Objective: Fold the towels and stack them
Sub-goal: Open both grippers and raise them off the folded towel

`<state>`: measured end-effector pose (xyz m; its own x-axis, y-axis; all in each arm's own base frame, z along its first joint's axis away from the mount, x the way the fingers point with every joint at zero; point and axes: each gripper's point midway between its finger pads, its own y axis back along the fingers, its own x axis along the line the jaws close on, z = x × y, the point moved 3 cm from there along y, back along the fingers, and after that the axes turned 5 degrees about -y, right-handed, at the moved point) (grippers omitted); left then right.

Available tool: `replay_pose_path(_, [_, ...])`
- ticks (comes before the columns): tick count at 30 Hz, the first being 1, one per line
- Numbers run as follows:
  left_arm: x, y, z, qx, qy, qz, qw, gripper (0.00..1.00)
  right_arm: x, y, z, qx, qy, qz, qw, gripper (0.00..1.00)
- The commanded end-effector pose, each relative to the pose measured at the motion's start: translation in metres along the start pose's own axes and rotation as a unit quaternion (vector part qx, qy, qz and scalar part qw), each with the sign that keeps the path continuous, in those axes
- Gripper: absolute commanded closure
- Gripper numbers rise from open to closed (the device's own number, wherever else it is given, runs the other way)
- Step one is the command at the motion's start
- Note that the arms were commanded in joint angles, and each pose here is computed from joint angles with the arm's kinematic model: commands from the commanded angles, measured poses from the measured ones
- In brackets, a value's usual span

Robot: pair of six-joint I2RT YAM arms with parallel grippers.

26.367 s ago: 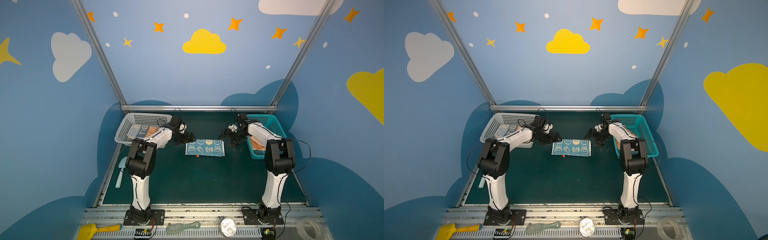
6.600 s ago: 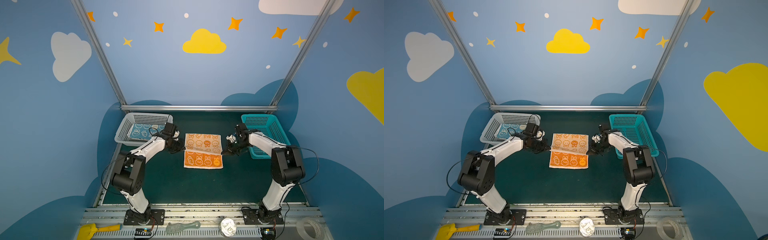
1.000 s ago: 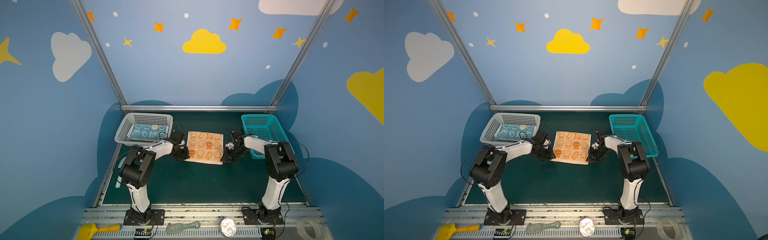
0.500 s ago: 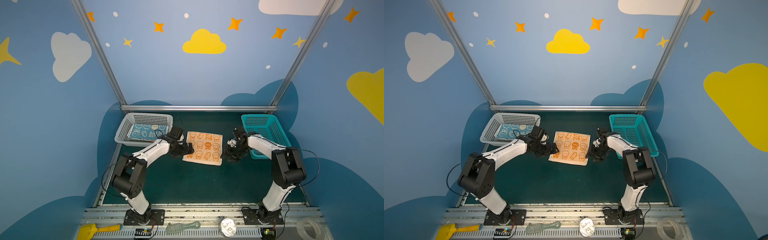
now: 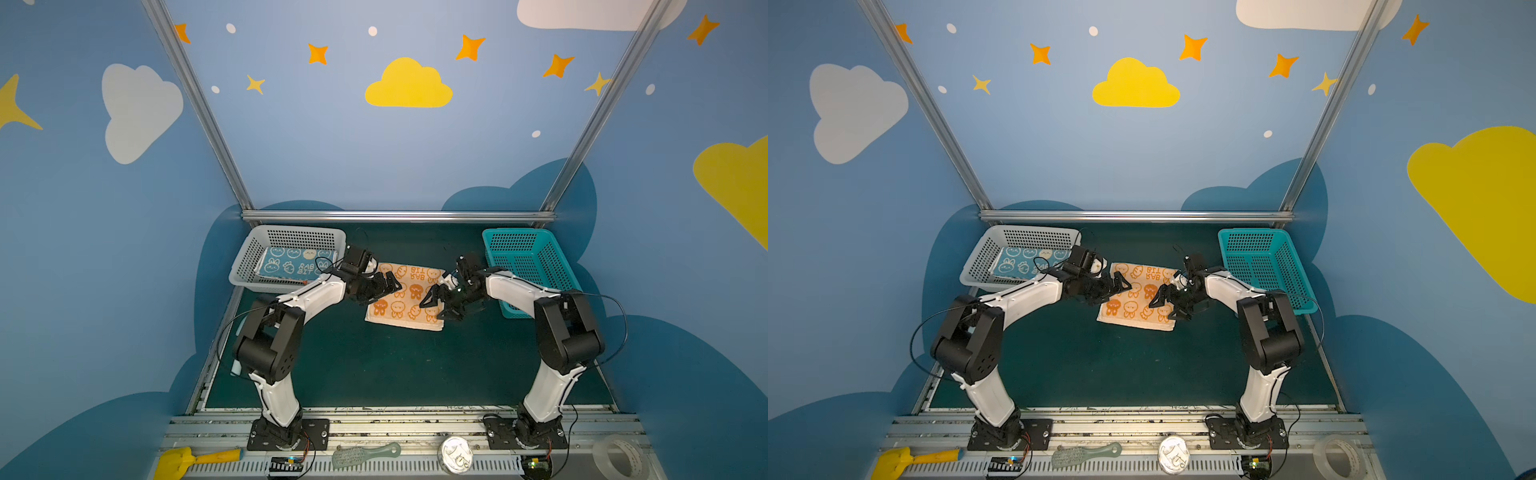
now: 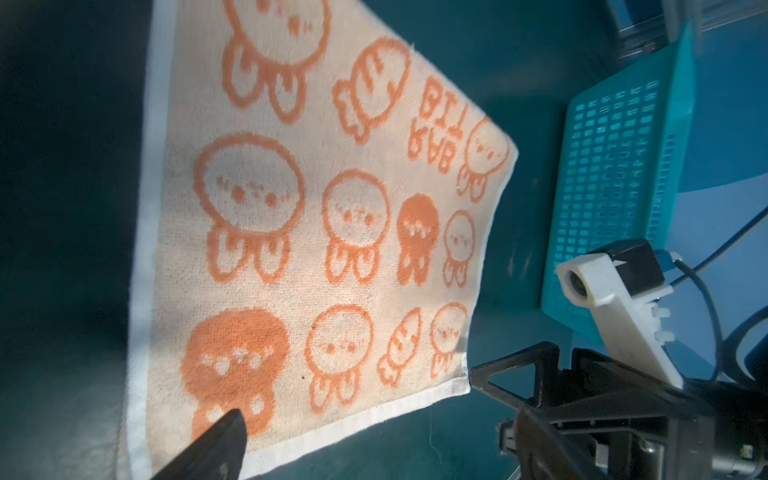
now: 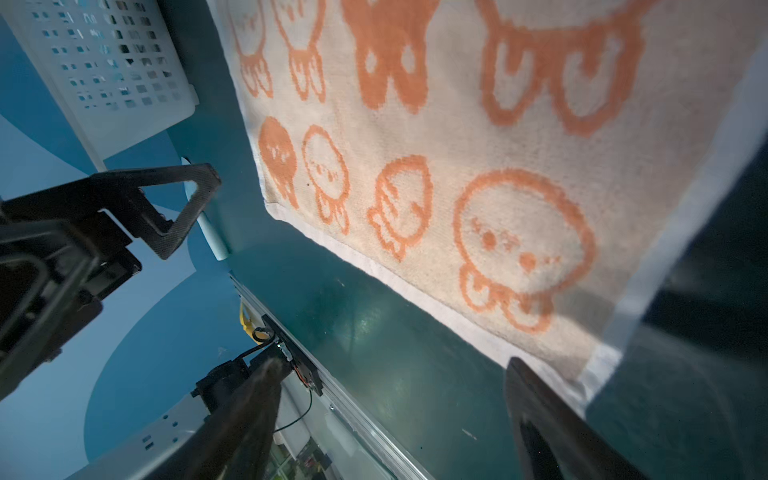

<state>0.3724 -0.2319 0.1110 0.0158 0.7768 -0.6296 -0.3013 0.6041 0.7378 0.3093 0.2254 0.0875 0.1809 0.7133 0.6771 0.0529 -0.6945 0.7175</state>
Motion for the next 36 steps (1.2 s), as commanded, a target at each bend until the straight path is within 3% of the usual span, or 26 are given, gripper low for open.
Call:
replay_pose_path(1, [0.006, -0.013, -0.007, 0.013, 0.015, -0.009, 1.0, 0.01, -0.01, -0.017, -0.001, 0.018, -0.015, 0.01, 1.0, 0.16])
replay_pose_path(10, [0.034, -0.022, -0.046, 0.04, 0.023, 0.03, 0.998, 0.01, -0.042, -0.024, -0.007, 0.033, -0.034, -0.03, 0.998, 0.15])
replay_pose_path(21, [0.029, -0.027, -0.096, 0.061, 0.018, 0.052, 0.997, 0.01, -0.072, -0.019, -0.022, 0.041, -0.041, -0.078, 0.995, 0.16])
replay_pose_path(24, [0.024, -0.019, -0.086, 0.047, -0.003, 0.073, 0.996, 0.01, -0.064, -0.01, -0.022, 0.029, -0.027, -0.077, 0.996, 0.15])
replay_pose_path(29, [-0.007, 0.015, -0.04, -0.024, -0.077, 0.101, 0.992, 0.01, -0.015, 0.034, -0.014, -0.018, 0.028, -0.039, 0.999, 0.14])
replay_pose_path(36, [-0.046, 0.05, 0.032, -0.156, -0.199, 0.141, 0.957, 0.01, 0.037, 0.086, 0.035, -0.069, 0.063, -0.008, 0.996, 0.11])
